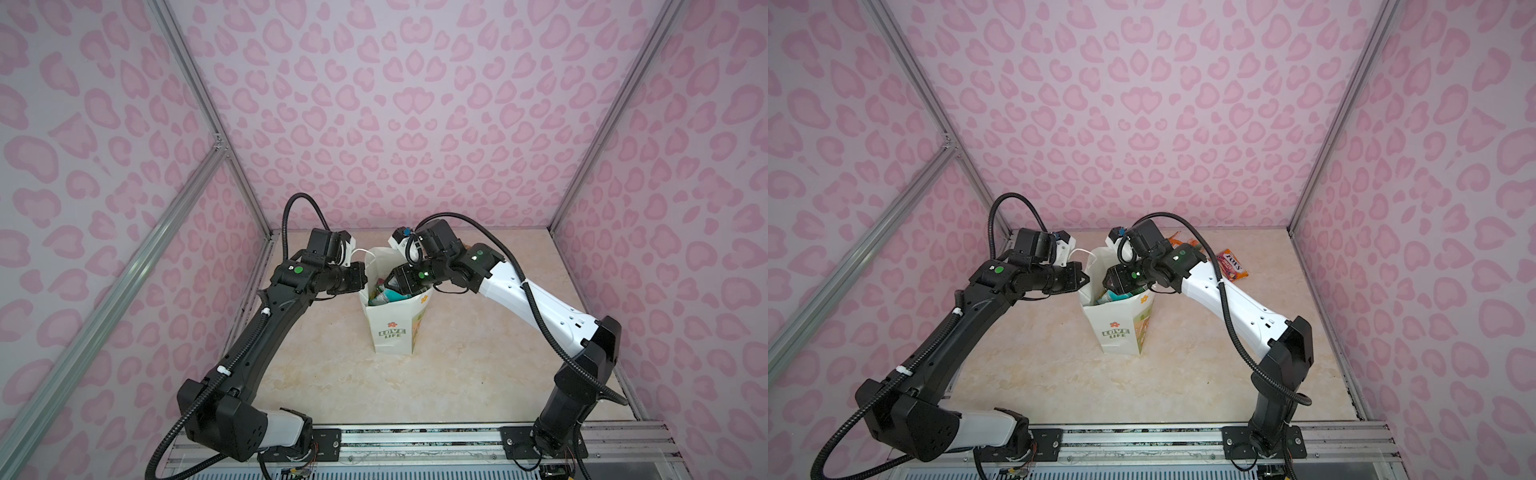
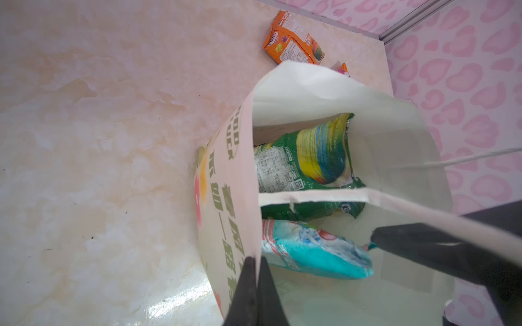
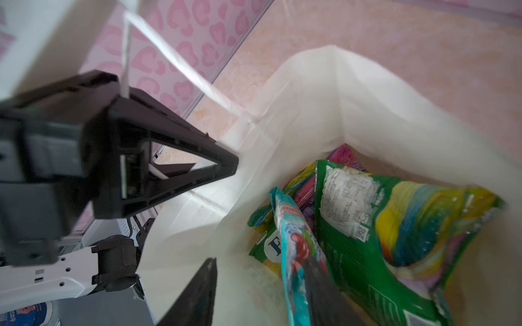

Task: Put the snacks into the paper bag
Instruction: 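Lower the teal packet into the bag and open the right gripper, then raise the right gripper out of the bag and draw it back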

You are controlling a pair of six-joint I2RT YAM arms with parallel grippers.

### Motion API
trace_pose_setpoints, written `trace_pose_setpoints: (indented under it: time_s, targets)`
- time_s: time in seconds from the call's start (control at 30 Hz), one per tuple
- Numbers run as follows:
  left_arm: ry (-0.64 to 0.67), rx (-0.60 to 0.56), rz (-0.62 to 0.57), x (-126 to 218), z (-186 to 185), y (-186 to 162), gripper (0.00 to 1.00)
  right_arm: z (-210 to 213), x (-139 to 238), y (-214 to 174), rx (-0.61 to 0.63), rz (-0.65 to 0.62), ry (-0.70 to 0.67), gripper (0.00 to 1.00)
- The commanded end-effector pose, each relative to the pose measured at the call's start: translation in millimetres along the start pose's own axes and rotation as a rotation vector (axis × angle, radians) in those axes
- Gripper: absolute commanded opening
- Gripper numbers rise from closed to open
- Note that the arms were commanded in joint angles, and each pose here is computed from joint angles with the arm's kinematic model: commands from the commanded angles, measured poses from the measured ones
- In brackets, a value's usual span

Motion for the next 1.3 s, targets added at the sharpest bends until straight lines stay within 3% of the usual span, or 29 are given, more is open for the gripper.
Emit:
trace_pose_setpoints:
  time_s: [0.0, 0.13, 0.27, 0.57, 0.63, 0.83, 1.0, 1.27]
  targets:
    - [-0.003, -0.009, -0.019, 2, -1, 3, 0.05, 1, 15, 7, 0.030, -0.063, -0.073, 0.68]
    - [-0.002, -0.009, -0.016, 1, -1, 3, 0.05, 3, 44, 14, 0.050, -0.173, -0.142, 0.85]
    - [-0.002, -0.008, -0.015, 1, -1, 3, 0.05, -5, 82, 17, 0.017, -0.321, -0.223, 0.93]
    - [-0.004, -0.003, -0.014, 1, -1, 3, 0.05, -93, 175, -12, -0.349, -0.718, -0.296, 0.98]
    - [-0.004, -0.001, -0.009, 0, -1, 3, 0.05, -106, 189, -20, -0.403, -0.785, -0.245, 0.98]
    - [-0.023, -0.003, -0.007, -1, -2, 3, 0.05, -102, 169, -11, -0.368, -0.692, -0.059, 0.98]
    - [-0.068, -0.006, 0.001, -5, -8, 3, 0.05, -66, 137, 7, -0.247, -0.583, 0.070, 0.98]
    - [-0.062, -0.010, 0.009, -8, -9, 1, 0.05, -16, 116, 36, -0.166, -0.508, 0.308, 0.98]
Point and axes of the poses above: each gripper's point midway between its finger pads, its own x axis back along the fingers, its own z axis along the line the jaws close on, y = z × x, the point moved 10 cm from there along x, back along the fingers, and after that the axes turned 8 degrees about -x, right-handed, at the moved point
